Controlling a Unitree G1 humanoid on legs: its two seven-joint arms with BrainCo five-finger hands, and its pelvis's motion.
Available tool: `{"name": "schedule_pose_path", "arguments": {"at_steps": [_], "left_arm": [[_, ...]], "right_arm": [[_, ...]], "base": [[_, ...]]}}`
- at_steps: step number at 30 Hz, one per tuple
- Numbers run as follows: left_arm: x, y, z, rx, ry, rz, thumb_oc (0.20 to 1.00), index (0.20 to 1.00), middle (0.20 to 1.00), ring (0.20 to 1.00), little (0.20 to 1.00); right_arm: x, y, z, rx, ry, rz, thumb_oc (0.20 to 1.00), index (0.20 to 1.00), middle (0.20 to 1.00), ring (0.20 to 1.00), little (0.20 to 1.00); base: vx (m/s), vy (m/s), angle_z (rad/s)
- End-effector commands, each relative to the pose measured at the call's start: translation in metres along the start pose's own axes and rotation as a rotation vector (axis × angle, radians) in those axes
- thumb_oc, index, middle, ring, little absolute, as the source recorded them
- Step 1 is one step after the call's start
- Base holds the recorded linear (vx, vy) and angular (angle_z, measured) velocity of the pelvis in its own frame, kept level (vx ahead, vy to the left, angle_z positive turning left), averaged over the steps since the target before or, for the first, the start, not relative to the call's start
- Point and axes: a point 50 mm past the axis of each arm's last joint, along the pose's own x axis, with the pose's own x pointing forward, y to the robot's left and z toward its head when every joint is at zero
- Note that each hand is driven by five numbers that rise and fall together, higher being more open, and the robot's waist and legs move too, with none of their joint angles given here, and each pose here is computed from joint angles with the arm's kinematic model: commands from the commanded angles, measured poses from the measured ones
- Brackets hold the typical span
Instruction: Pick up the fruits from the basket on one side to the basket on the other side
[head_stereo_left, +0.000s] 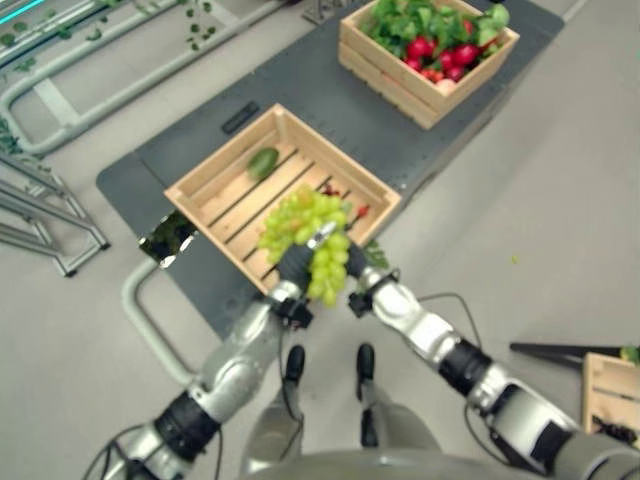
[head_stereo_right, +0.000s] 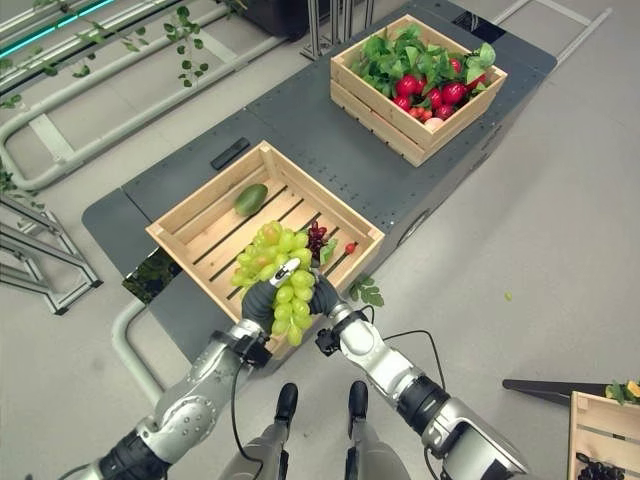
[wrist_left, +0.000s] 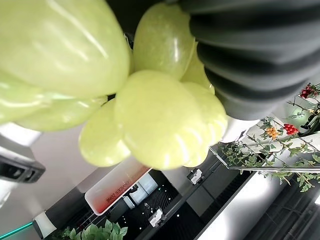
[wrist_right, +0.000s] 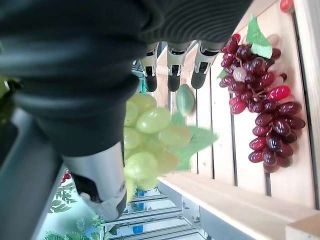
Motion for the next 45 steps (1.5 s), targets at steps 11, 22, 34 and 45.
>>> {"name": "schedule_pose_path", "arguments": {"at_steps": [11,22,34,45], "left_arm": [[0.001,-0.037,0.003,-0.058,-0.015,-0.219,0.200,0.200,0.200,0.200,0.200],[0.002,-0.026,0.010,-0.056,-0.068,-0.146,0.200,0.200,0.200,0.200,0.200],[0.005,-0.030,0.001,-0.091,-0.035,-0.147,0.200,0.200,0.200,0.200,0.200],[0.005,-0.040,-0.005,-0.114,0.000,-0.202,0.200,0.200,0.200,0.200,0.200]], "right_arm": [[0.038,0.029,0.084,0.037,-0.307,0.101,1.000,1.000,1.000,1.000,1.000],[0.019,0.031,0.064,0.110,-0.266,0.132,1.000,1.000,1.000,1.000,1.000],[0.014,0.042,0.052,0.415,-0.197,0.107,1.000,1.000,1.000,1.000,1.000],[0.033,0.050,0.049,0.496,-0.125,0.087,1.000,1.000,1.000,1.000,1.000]], "base": [[0.00,0.000,0.00],[0.00,0.000,0.00],[0.00,0.000,0.00],[0.00,0.000,0.00]]}}
